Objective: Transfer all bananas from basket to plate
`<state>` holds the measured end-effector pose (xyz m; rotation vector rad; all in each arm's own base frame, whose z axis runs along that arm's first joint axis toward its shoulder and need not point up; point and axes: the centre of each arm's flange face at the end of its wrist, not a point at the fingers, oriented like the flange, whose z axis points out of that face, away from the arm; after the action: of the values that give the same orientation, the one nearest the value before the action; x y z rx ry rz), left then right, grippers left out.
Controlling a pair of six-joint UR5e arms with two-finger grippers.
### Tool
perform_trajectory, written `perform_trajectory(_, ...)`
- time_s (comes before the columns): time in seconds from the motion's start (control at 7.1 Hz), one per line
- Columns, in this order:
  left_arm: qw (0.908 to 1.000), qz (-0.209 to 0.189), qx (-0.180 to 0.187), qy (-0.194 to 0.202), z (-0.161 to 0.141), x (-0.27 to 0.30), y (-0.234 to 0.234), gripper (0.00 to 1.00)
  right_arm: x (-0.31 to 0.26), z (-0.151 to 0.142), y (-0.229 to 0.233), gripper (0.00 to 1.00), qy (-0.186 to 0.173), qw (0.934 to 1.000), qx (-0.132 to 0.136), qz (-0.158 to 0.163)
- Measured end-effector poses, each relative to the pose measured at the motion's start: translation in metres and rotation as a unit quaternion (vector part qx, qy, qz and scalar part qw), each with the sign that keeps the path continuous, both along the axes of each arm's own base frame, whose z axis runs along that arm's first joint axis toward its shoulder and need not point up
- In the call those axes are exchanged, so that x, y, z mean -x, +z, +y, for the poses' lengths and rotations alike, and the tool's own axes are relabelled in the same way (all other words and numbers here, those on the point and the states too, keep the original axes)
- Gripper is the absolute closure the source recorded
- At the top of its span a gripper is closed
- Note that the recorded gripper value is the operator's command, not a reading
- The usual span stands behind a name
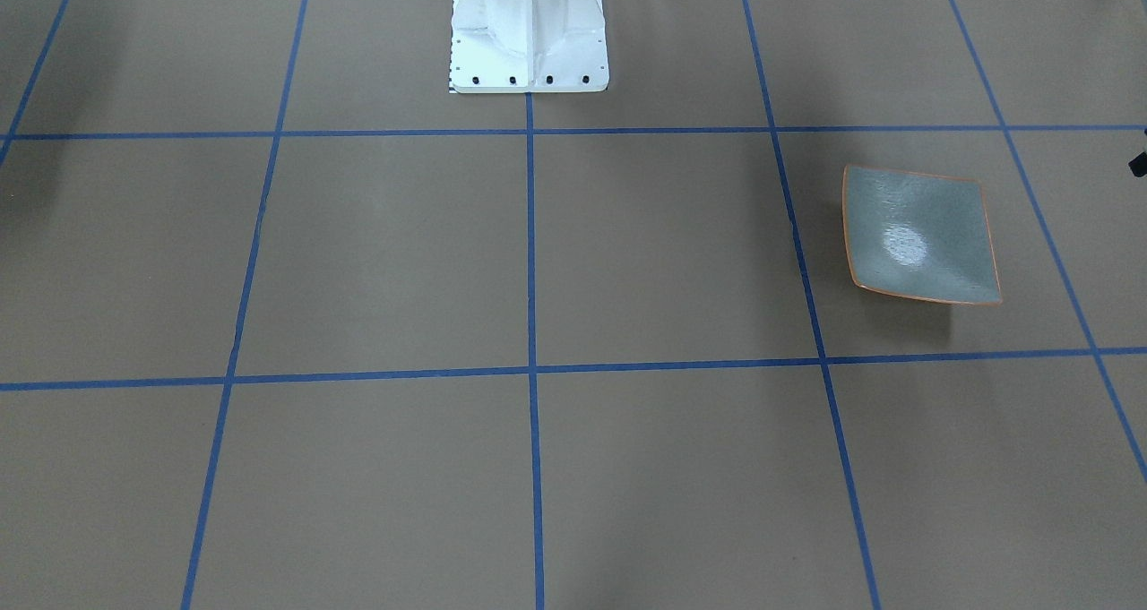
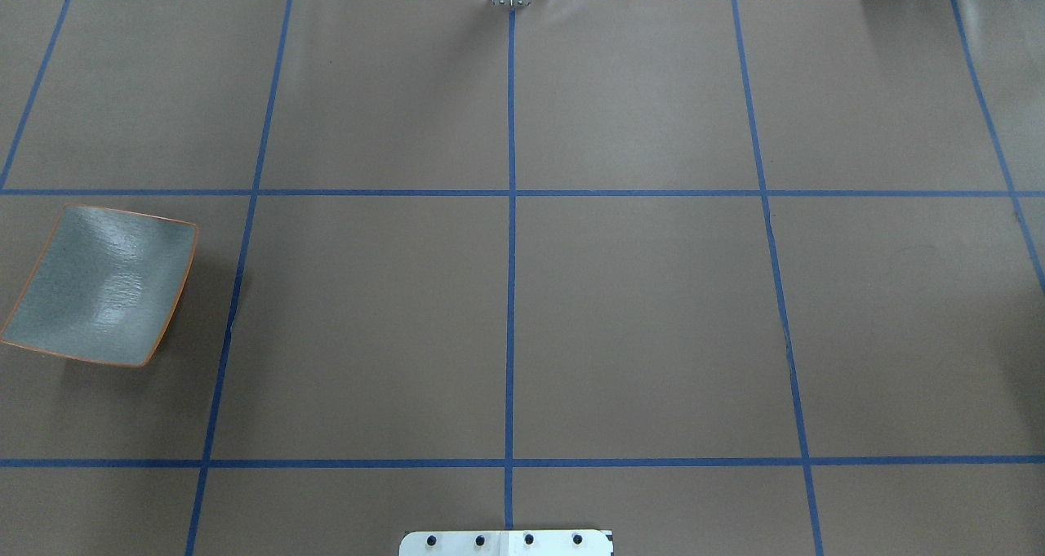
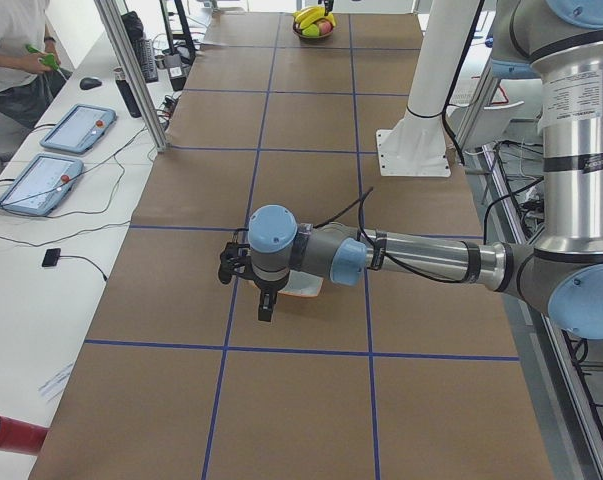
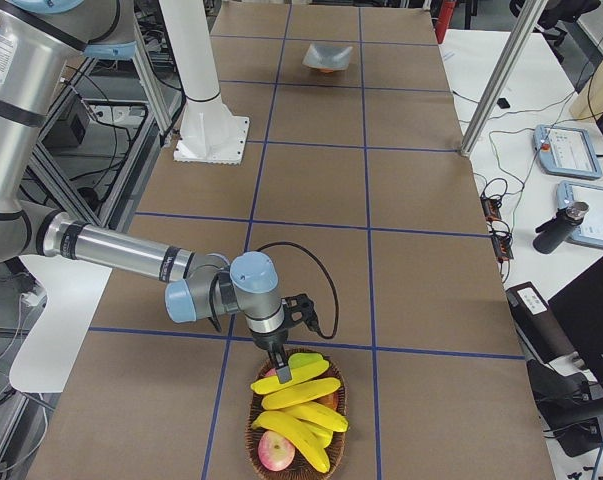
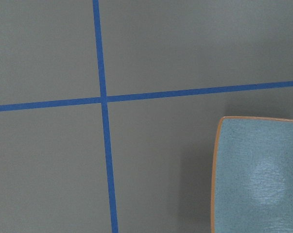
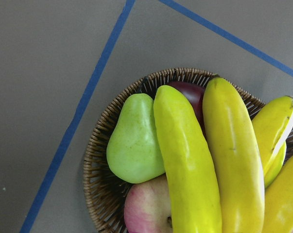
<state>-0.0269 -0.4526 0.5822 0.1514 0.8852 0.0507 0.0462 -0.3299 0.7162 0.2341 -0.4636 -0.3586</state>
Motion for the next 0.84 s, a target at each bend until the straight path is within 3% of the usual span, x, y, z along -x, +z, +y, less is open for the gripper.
perform_trajectory(0.56,1.0,0.001,-0.003,0.0,0.0,0.0,-0.004,0.0,0.014,-0.005,-0.001,0.09,0.059,0.9979,0.024,0.008)
perform_trajectory(0.84,1.0,0.001,-0.005,0.0,0.0,0.0,-0.005,0.0,0.017,-0.007,0.001,0.11,0.068,0.9968,0.02,0.036)
